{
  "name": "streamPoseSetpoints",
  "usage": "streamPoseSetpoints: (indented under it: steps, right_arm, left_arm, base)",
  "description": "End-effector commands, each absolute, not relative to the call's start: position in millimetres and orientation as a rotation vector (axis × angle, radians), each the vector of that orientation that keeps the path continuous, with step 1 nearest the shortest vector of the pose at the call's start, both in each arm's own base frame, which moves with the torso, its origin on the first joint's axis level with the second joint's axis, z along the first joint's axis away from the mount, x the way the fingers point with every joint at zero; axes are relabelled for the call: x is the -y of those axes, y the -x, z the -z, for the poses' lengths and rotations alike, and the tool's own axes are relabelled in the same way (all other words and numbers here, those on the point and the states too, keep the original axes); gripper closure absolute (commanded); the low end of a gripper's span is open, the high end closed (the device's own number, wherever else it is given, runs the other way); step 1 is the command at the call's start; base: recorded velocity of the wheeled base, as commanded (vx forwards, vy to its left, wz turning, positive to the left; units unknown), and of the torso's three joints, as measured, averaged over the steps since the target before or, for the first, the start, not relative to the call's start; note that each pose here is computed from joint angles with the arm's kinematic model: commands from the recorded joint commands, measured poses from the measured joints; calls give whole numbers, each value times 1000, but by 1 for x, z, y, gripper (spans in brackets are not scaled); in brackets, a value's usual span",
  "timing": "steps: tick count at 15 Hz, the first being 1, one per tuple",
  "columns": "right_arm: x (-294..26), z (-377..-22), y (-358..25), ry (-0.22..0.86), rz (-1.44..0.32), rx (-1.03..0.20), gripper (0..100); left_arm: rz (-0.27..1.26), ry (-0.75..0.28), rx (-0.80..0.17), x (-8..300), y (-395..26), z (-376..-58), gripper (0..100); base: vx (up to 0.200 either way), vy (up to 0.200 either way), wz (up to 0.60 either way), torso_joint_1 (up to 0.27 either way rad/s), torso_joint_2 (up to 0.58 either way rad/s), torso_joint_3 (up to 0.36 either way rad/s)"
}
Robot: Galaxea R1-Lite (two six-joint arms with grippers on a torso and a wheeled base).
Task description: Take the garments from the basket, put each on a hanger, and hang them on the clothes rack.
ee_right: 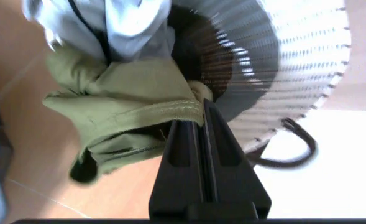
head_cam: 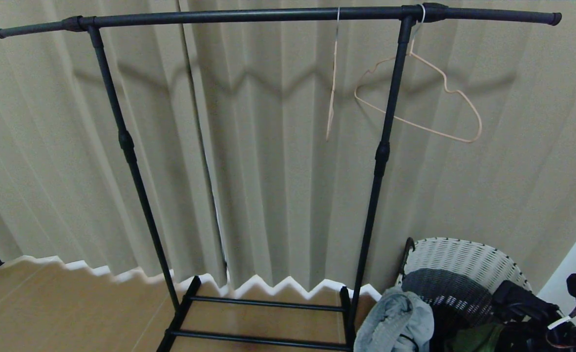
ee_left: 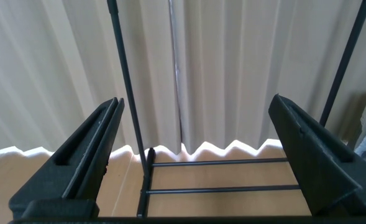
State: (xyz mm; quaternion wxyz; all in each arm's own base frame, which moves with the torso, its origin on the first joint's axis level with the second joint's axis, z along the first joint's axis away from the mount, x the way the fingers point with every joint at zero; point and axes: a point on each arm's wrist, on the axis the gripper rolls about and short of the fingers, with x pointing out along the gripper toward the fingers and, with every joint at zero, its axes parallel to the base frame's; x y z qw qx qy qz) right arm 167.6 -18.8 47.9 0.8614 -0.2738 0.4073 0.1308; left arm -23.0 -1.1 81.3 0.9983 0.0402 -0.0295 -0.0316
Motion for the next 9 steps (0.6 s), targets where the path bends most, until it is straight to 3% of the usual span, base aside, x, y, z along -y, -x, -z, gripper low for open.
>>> streamPoseSetpoints:
  steps: [1, 4, 7, 9]
  right_arm:
    - [15, -121, -155, 503, -168, -646, 100]
    - [13, -141, -145, 362, -129, -592, 100]
    - [12, -156, -126, 368, -86, -496, 100]
    - [11, -155, -114, 370, -82, -502, 100]
  left_arm:
    - [64, -80, 59, 1, 23, -81, 0]
    - [63, -63, 59, 1, 23, -81, 0]
    - [63, -67, 59, 1, 23, -81, 0]
    - [62, -69, 59, 1, 23, -81, 0]
  base:
    - [0, 0, 0, 0, 0, 0]
    - [0, 0, 0, 0, 0, 0]
    - [0, 0, 0, 0, 0, 0]
    - [0, 0, 0, 0, 0, 0]
